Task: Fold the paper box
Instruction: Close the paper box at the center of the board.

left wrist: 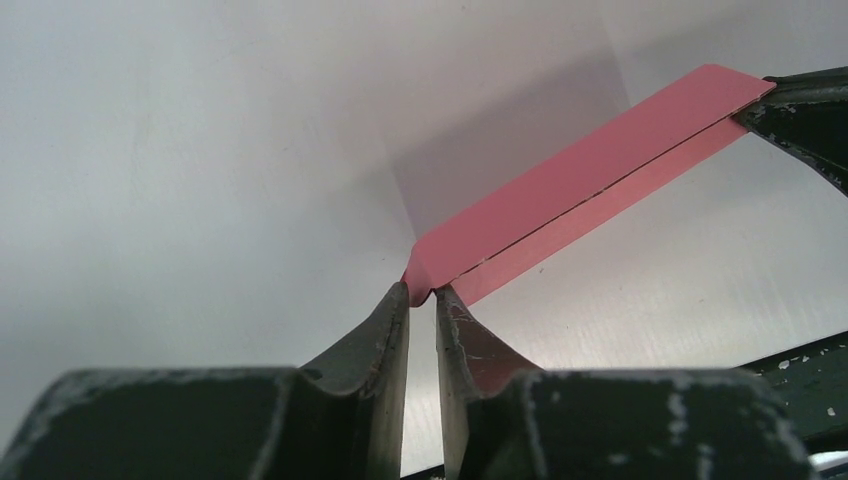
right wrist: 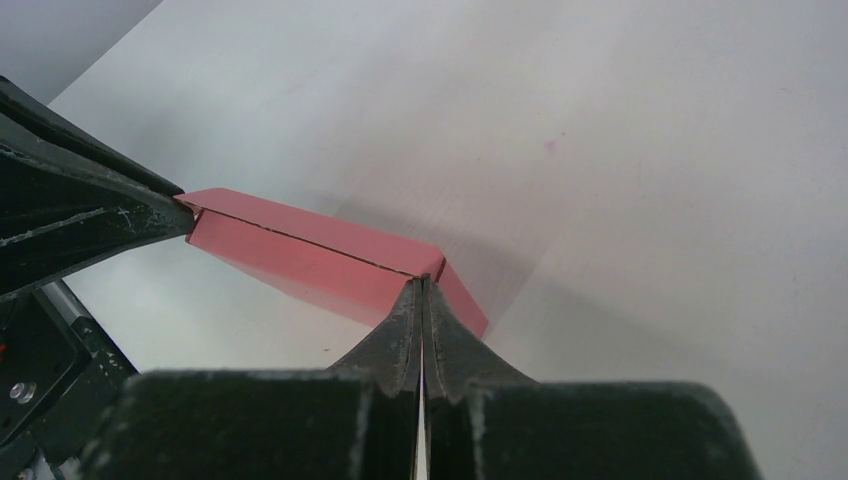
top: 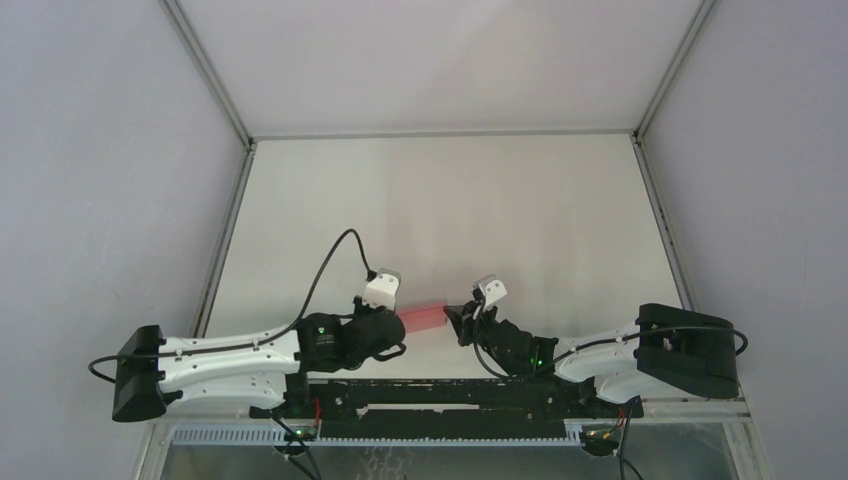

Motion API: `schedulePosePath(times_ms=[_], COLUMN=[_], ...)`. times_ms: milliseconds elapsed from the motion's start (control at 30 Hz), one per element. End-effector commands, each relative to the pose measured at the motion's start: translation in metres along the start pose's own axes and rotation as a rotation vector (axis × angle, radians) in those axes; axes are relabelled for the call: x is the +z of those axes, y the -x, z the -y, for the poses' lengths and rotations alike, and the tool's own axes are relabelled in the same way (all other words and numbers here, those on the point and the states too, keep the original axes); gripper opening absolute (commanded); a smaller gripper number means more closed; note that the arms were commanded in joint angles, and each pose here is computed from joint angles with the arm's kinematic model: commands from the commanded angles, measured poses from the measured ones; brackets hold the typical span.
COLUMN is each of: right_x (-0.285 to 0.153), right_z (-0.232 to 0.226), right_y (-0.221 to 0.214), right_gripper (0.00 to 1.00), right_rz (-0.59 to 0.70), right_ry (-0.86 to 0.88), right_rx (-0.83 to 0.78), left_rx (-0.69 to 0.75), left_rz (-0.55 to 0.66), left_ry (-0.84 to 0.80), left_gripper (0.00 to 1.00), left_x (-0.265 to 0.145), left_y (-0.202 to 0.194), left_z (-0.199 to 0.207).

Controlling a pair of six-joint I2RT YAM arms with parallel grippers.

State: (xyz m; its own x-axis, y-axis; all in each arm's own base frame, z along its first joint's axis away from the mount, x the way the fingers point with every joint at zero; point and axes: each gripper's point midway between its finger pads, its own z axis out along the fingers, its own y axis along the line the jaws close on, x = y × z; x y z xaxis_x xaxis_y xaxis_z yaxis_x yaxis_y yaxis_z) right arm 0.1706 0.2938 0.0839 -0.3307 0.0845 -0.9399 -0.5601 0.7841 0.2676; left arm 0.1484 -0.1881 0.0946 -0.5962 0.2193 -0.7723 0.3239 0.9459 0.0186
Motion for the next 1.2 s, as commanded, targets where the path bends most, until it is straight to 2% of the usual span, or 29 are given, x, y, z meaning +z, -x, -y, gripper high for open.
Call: schedulePosePath(times_ms=[0, 667, 1167], right_x=[-0.004, -0.003, -0.003], right_z=[0.004, 0.002, -0.001], right_y=[-0.022, -0.024, -0.024], right_gripper=[0.0, 0.0, 0.0], right_rz=[-0.079, -0.086, -0.091], right_ry=[-0.004, 0.002, 0.01], right_rx=[-0.057, -0.068, -0.077], left_rx=[-0.015, -0.023, -0.032], left_rz=[0.038, 0.036, 0.014], left_ry=[-0.004, 0.037, 0.026], left_gripper=[0.2, 0.08, 0.06], left_x=[0.0, 0.005, 0.004], left_y=[0.014, 0.021, 0.033], left_z=[0.003, -0.002, 0.002])
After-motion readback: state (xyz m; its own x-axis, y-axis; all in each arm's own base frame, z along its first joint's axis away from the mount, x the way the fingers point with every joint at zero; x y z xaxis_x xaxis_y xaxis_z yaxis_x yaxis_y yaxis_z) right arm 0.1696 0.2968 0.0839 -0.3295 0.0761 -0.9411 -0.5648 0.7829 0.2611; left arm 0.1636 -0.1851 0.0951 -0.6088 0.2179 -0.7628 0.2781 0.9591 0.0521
